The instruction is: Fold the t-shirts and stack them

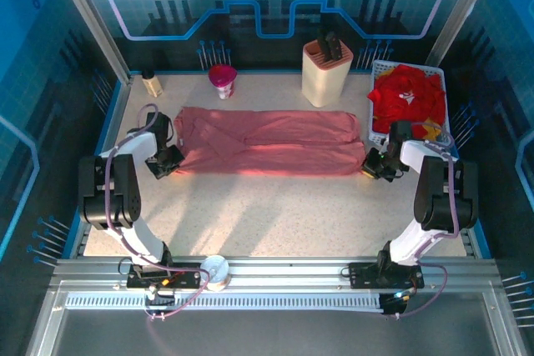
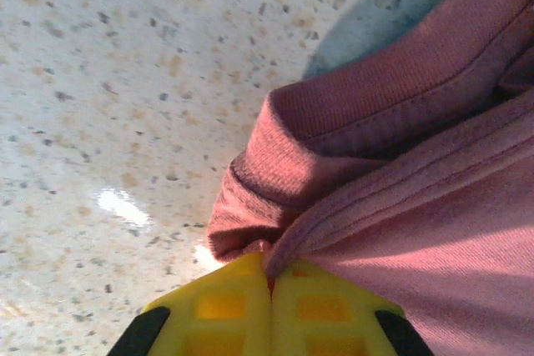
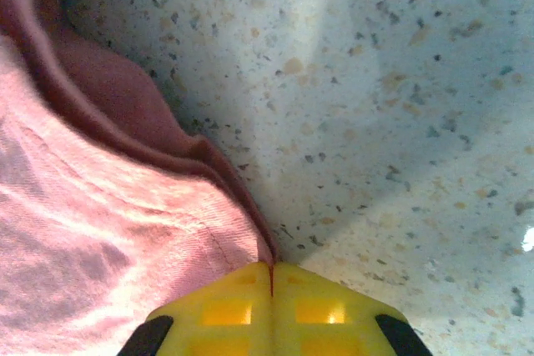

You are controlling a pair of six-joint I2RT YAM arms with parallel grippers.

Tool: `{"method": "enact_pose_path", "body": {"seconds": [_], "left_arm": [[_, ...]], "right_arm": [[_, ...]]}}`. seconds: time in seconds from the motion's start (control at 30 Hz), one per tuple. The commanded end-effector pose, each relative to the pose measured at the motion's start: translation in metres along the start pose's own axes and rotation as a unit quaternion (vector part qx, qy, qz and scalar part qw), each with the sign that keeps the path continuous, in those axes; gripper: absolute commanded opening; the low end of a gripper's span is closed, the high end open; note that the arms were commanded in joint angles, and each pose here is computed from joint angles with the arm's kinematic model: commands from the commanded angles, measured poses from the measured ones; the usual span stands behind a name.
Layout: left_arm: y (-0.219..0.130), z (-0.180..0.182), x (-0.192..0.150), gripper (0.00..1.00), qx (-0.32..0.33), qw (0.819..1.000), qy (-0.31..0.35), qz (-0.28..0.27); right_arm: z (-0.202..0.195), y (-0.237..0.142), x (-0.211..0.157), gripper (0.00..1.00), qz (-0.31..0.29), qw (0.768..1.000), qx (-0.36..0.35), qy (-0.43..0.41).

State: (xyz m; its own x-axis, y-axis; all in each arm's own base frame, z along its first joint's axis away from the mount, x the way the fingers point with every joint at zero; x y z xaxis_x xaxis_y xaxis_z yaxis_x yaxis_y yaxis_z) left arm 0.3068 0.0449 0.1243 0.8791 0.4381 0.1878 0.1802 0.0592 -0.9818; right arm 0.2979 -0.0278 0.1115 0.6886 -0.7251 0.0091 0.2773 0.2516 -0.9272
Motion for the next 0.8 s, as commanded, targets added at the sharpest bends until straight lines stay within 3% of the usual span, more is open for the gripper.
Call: {"method": "enact_pose_path", "body": {"seconds": [0.0, 0.63, 0.77], "left_arm": [[-0.012, 0.007, -0.003, 0.00, 0.042, 0.999, 0.016, 0.021], [-0.022, 0.004, -0.024, 0.00, 0.100, 0.985, 0.090, 0.109], [-0.030, 0.008, -0.041, 0.00, 0.082, 0.988, 0.073, 0.110]], "right_arm": [[-0.004, -0.012, -0.002, 0.00, -0.009, 1.000, -0.004, 0.005], [-0.029, -0.021, -0.031, 0.00, -0.002, 1.000, -0.029, 0.013], [-0.037, -0.029, -0.045, 0.00, -0.009, 0.999, -0.020, 0.026]]}}
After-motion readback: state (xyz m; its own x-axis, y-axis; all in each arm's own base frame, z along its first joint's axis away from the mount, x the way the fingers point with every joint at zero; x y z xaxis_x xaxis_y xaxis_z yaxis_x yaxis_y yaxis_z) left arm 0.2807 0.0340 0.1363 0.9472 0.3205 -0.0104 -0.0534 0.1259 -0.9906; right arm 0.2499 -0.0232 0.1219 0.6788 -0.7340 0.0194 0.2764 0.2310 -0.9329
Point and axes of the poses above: each hand's point on the last joint's axis, 136 mm out from that joint toward the fingers, its own y axis out along the fingers, its own z axis along the line the jaws close on, x = y × z, the point moved 10 cm from there along -y, back along the fingers, and after that the axes turned 15 degrees about y, right-handed, at the moved point
